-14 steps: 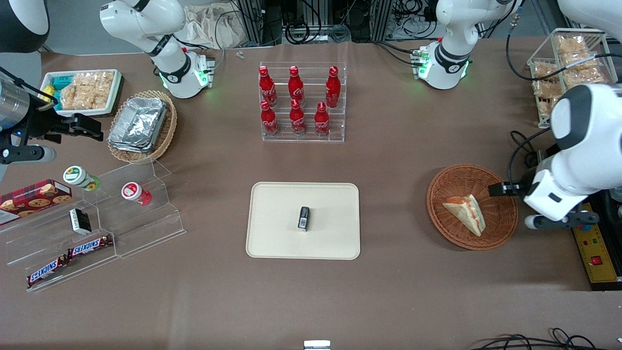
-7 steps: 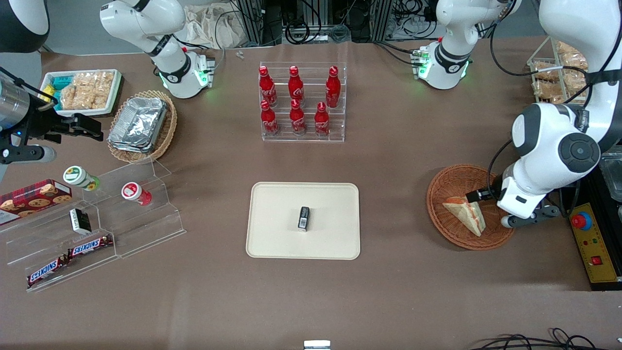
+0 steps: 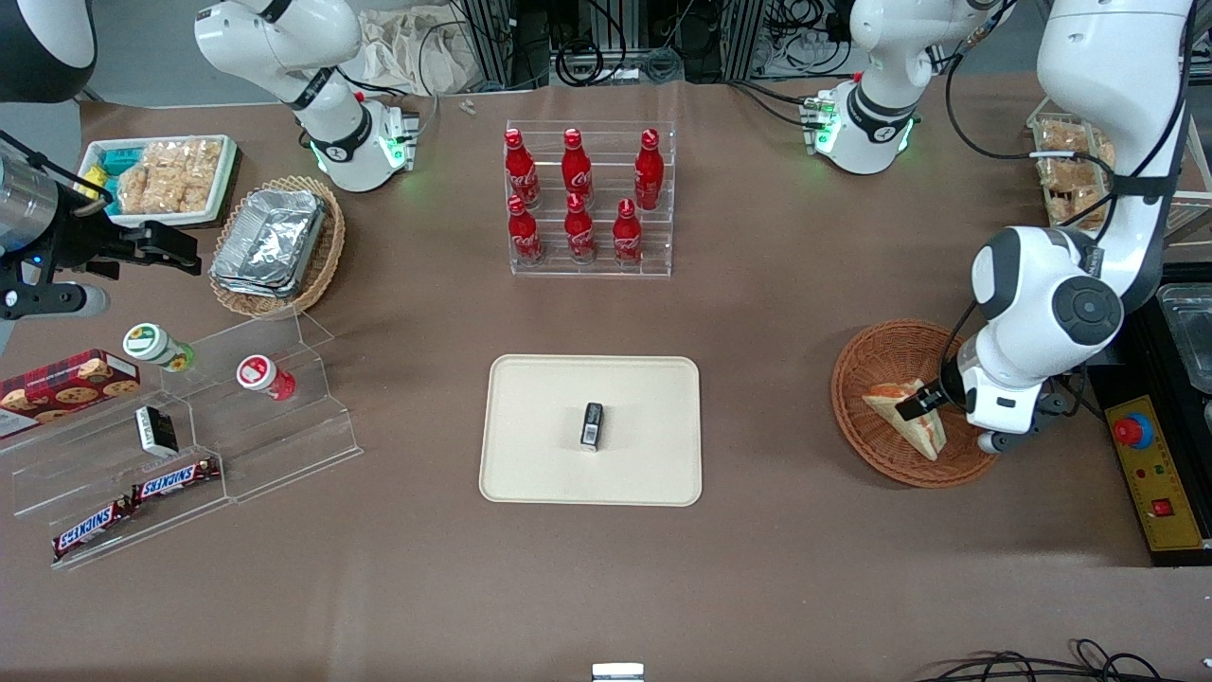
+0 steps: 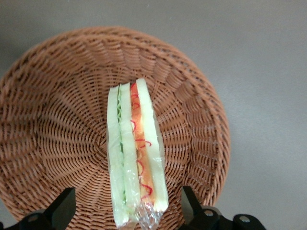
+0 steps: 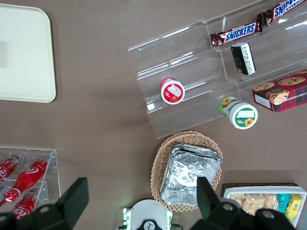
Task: Place sandwich from basket to tray
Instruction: 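Lower the open left gripper around the sandwich and close it, then lift the held sandwich up out of the wicker basket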
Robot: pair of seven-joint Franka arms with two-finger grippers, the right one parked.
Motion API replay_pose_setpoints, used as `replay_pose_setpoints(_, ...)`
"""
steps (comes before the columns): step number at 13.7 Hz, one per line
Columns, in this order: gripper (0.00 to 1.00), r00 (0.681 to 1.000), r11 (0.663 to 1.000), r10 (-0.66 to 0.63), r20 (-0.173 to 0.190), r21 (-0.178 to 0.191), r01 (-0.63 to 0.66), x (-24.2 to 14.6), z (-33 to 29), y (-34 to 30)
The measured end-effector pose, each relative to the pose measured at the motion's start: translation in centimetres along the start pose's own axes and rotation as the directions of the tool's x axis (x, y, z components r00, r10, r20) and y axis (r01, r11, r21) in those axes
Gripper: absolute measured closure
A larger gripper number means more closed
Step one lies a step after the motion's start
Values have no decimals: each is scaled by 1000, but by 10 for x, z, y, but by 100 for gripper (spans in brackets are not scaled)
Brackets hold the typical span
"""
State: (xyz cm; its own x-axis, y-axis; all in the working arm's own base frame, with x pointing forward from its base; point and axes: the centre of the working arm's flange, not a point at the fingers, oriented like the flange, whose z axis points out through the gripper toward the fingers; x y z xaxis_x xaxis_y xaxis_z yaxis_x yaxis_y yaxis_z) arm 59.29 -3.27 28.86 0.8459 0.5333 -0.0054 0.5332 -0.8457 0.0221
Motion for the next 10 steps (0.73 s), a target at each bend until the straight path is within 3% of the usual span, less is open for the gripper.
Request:
replay_pose_setpoints(6,4,1000,1000,-26,13,-8,26,-2,32,-5)
replay_pose_setpoints(10,48,1000,1000,-27,13,-10,27,-1,35,-5)
